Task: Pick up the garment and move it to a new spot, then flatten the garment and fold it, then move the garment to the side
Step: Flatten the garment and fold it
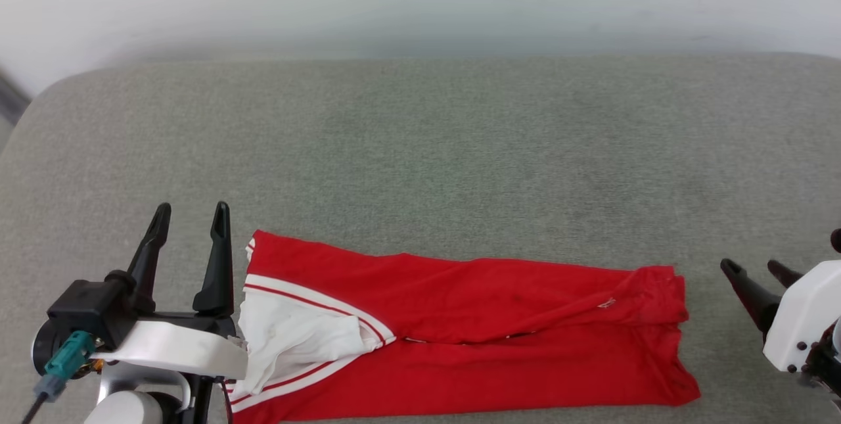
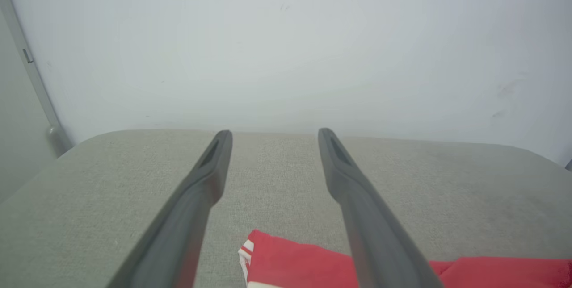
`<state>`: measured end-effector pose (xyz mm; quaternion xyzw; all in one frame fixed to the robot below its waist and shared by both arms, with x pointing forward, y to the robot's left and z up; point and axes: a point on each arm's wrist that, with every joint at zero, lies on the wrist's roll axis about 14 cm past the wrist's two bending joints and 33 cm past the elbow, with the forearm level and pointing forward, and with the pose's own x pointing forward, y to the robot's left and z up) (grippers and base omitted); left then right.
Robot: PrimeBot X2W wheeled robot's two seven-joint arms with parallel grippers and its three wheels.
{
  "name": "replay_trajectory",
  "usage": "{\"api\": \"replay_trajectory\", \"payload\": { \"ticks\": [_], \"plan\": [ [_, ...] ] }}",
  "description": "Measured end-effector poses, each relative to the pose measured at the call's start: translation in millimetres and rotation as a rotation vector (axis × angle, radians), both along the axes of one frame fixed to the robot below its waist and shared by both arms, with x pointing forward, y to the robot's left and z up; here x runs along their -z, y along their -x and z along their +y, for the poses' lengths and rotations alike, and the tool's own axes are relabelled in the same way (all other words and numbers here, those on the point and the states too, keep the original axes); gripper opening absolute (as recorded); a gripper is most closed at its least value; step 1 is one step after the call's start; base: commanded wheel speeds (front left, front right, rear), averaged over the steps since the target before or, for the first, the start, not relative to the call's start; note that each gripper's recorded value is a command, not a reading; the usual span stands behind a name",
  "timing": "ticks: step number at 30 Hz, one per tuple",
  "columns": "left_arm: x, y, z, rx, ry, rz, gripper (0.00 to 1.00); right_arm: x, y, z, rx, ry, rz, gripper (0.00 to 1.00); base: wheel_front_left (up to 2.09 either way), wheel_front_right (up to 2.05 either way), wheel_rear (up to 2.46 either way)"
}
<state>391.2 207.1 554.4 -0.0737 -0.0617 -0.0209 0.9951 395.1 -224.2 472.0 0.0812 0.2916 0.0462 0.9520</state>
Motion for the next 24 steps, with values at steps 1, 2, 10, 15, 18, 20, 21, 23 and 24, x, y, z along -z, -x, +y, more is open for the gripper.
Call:
{"api": "replay_trajectory", "payload": {
  "ticks": [1, 2, 10, 15, 18, 20, 21, 23, 24],
  "plan": [
    [-5, 0, 0, -0.005, -0.012, -0.019, 1.0, 3, 0, 2, -0.011, 0.006, 0.026, 1.0, 0.0, 0.0, 0.0],
    [-8, 1, 1, -0.013, -0.029, -0.034, 1.0, 6, 1, 4, -0.023, 0.008, 0.055, 1.0, 0.0, 0.0, 0.0],
    [-9, 4, 0, -0.034, -0.085, -0.057, 1.0, 58, 9, 37, -0.094, -0.031, 0.269, 1.0, 0.0, 0.0, 0.0],
    [-2, 2, 4, -0.045, -0.106, -0.04, 1.0, 95, 17, 53, -0.115, -0.073, 0.385, 1.0, 0.0, 0.0, 0.0],
    [3, 0, 4, -0.047, -0.105, -0.024, 1.0, 110, 18, 61, -0.134, -0.091, 0.441, 1.0, 0.0, 0.0, 0.0],
    [6, 0, 5, -0.05, -0.103, -0.017, 1.0, 111, 19, 64, -0.143, -0.097, 0.454, 0.44, 0.0, 0.0, 0.0],
    [6, 0, 5, -0.05, -0.103, -0.016, 1.0, 112, 18, 64, -0.145, -0.097, 0.456, 0.06, 0.0, 0.0, 0.0],
    [7, 0, 5, -0.05, -0.104, -0.015, 1.0, 112, 19, 65, -0.147, -0.099, 0.457, 0.0, 0.0, 0.0, 0.0],
    [7, 0, 5, -0.049, -0.104, -0.014, 1.0, 111, 18, 66, -0.15, -0.1, 0.455, 0.0, 0.0, 0.0, 0.0]
  ]
}}
